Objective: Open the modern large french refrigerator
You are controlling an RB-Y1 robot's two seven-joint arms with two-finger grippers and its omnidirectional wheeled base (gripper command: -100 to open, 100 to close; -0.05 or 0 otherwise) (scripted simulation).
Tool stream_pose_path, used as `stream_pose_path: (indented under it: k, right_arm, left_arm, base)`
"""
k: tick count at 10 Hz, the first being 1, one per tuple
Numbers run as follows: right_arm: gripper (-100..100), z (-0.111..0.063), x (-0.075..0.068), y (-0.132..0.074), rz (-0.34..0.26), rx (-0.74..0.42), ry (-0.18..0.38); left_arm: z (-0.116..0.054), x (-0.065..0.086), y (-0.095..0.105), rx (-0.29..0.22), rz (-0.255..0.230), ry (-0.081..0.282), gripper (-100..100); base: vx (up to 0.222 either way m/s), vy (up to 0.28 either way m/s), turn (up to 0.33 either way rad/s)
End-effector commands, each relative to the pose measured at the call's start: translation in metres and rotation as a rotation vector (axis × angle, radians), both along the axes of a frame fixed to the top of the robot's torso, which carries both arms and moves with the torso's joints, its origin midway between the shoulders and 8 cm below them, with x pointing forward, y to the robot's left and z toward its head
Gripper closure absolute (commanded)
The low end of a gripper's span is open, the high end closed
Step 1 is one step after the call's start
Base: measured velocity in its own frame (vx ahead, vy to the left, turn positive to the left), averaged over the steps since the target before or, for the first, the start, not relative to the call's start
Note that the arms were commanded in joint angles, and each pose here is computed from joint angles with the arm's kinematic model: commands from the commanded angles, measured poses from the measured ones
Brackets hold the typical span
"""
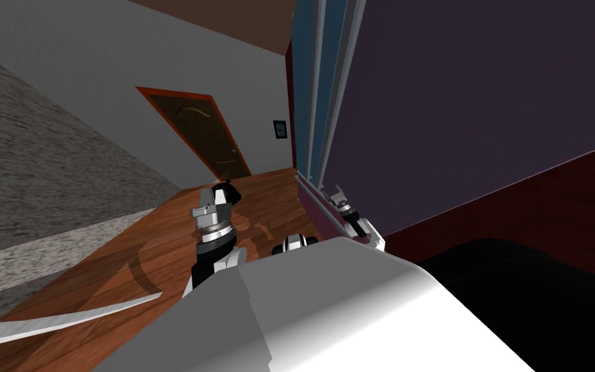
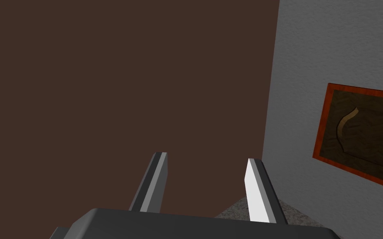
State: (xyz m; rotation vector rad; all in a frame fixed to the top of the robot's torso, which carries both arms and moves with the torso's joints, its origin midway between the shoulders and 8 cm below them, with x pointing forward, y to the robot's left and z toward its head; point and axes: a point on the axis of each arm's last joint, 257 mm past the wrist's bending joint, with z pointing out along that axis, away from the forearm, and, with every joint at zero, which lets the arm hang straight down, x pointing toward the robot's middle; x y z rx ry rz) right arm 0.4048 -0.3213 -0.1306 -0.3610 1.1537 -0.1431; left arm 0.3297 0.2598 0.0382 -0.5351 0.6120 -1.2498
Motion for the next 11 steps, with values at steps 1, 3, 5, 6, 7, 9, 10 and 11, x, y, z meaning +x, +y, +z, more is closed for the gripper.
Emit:
stream_pose_path:
  k: [1, 3, 5, 6, 7, 9, 10, 11]
  right_arm:
    - [-100, -0.016, 0.002, -0.011, -0.040, -0.106, 0.023]
    - [-100, -0.026, 0.003, -0.018, -0.062, -0.167, 0.037]
    - [-100, -0.044, 0.006, -0.031, -0.095, -0.270, 0.065]
    - [-100, -0.044, 0.006, -0.031, -0.097, -0.276, 0.064]
    - [-100, -0.052, 0.007, -0.037, -0.112, -0.326, 0.076]
    - [-100, -0.065, 0.007, -0.048, -0.136, -0.415, 0.096]
    - [-100, -0.070, 0.008, -0.053, -0.145, -0.453, 0.104]
    - [-100, -0.075, 0.008, -0.057, -0.152, -0.487, 0.111]
  left_arm:
    - [0.000, 0.000, 0.000, 0.000, 0.000, 0.000, 0]
    - [0.000, 0.000, 0.000, 0.000, 0.000, 0.000, 0]
    - [0.000, 0.000, 0.000, 0.000, 0.000, 0.000, 0]
    - [0.000, 0.000, 0.000, 0.000, 0.000, 0.000, 0]
    - [0.000, 0.000, 0.000, 0.000, 0.000, 0.000, 0]
    - [0.000, 0.000, 0.000, 0.000, 0.000, 0.000, 0]
    - [0.000, 0.000, 0.000, 0.000, 0.000, 0.000, 0]
    - [0.000, 0.000, 0.000, 0.000, 0.000, 0.000, 0]
  base:
    - [0.083, 0.055, -0.004]
    - [0.094, 0.066, -0.006]
    - [0.077, 0.040, -0.005]
    - [0.073, 0.050, -0.003]
    - [0.081, 0.044, -0.006]
    - [0.093, 0.068, -0.005]
    - [0.076, 0.063, -0.006]
    - [0.077, 0.059, -0.005]
